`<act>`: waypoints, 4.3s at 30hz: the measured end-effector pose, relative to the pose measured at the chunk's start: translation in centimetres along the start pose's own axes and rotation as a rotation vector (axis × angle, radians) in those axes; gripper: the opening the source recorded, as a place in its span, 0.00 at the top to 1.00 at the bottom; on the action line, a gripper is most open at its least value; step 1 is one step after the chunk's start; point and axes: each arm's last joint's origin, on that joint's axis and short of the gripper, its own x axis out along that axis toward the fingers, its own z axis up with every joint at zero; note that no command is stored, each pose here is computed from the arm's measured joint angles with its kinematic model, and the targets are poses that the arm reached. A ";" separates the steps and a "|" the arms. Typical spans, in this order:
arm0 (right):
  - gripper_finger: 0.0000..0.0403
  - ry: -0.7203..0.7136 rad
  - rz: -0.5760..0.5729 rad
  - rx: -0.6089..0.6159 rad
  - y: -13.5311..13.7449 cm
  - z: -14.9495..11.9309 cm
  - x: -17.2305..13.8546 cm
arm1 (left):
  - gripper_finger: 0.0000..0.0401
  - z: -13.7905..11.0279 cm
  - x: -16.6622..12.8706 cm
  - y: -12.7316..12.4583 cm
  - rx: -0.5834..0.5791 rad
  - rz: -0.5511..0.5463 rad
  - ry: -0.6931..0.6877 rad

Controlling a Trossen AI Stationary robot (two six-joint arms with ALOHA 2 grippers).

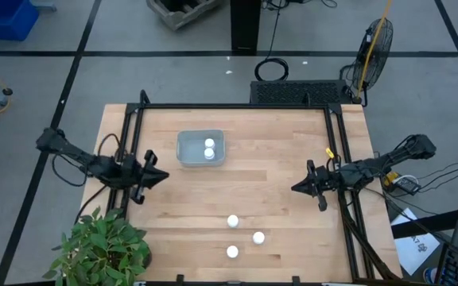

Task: Pick and place pill bottles into a basket
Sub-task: Put the white medicine bottle into the gray basket

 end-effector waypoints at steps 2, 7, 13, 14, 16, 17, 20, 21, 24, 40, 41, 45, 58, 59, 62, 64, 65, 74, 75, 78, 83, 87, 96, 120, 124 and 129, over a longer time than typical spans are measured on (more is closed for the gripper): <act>0.99 0.000 0.000 0.000 0.0 0.0 0.0 | 0.94 -0.3 0.6 -0.1 -0.022 0.015 0.006; 0.99 0.000 0.000 0.000 0.0 0.0 0.0 | 0.94 -1.1 2.3 -0.1 -0.087 0.052 0.005; 0.99 0.000 0.000 0.000 0.0 0.0 0.0 | 0.94 -1.9 7.2 -1.0 -0.007 0.042 0.204; 0.99 0.000 0.000 0.000 0.0 0.0 0.0 | 0.94 -2.1 8.2 -1.2 0.004 0.024 0.256; 0.99 0.000 0.000 0.000 0.0 0.0 0.0 | 0.94 -2.5 10.4 -1.7 0.017 0.004 0.357; 0.99 0.000 0.000 0.000 0.0 0.0 0.0 | 0.94 -2.5 11.5 -1.9 0.027 0.006 0.391; 0.99 0.000 0.000 0.000 0.0 0.0 0.0 | 0.94 -2.5 14.9 -2.7 0.111 0.010 0.435; 0.99 0.000 0.000 0.000 0.0 0.0 0.0 | 0.94 -2.6 16.0 -2.9 0.136 0.022 0.445; 0.99 0.000 0.000 0.000 0.0 0.0 0.0 | 0.94 -2.9 19.0 -3.7 0.158 0.025 0.517; 0.99 0.001 0.000 0.000 0.0 0.0 0.0 | 0.45 -5.4 23.6 -4.4 0.076 0.152 0.794; 0.99 0.000 0.000 0.000 0.0 0.0 0.0 | 0.41 -5.6 23.5 -4.4 0.052 0.165 0.808; 0.99 0.001 0.000 0.000 0.0 0.0 0.0 | 0.29 -6.5 23.1 -5.3 0.025 0.160 0.848; 0.99 0.004 0.000 -0.001 0.0 0.0 0.0 | 0.22 -10.9 22.7 -6.4 0.027 0.182 0.918; 0.99 0.004 -0.001 -0.001 0.0 0.0 0.0 | 0.22 -11.2 22.7 -6.4 0.029 0.184 0.923; 0.99 0.006 -0.001 -0.002 0.0 -0.1 0.0 | 0.22 -11.7 22.8 -6.4 0.025 0.179 0.916; 0.99 0.006 -0.001 -0.002 0.0 -0.1 0.0 | 0.22 -12.1 22.8 -6.4 0.022 0.179 0.921; 0.99 0.006 -0.001 -0.002 0.0 -0.1 0.0 | 0.22 -12.4 22.7 -6.4 0.026 0.180 0.932; 0.99 0.005 -0.002 -0.001 0.0 -0.1 0.0 | 0.22 -12.8 22.8 -6.4 0.011 0.179 0.925; 0.99 0.006 -0.001 -0.002 0.0 -0.1 0.0 | 0.22 -12.8 22.8 -6.4 0.012 0.181 0.925; 0.99 0.006 -0.001 -0.002 0.0 -0.1 0.0 | 0.22 -12.8 22.8 -6.4 0.013 0.178 0.919; 0.99 0.005 -0.002 -0.001 0.0 -0.1 0.0 | 0.29 -13.2 22.7 -6.0 0.017 0.194 0.942; 0.99 0.006 -0.002 -0.002 0.0 -0.1 0.0 | 0.39 -13.4 22.9 -5.8 0.005 0.189 0.939; 0.99 0.005 -0.002 -0.001 0.0 -0.1 0.0 | 0.59 -13.2 23.2 -5.4 -0.010 0.191 0.924; 0.99 0.005 -0.002 -0.001 0.0 -0.1 0.0 | 0.59 -9.5 22.9 -3.5 0.090 0.303 0.928; 0.99 0.005 -0.002 -0.001 0.0 -0.1 0.0 | 0.57 -7.1 22.6 -3.4 0.160 0.374 0.878; 0.99 0.006 -0.002 -0.001 0.0 -0.1 0.0 | 0.59 -4.8 22.1 -3.1 0.223 0.454 0.847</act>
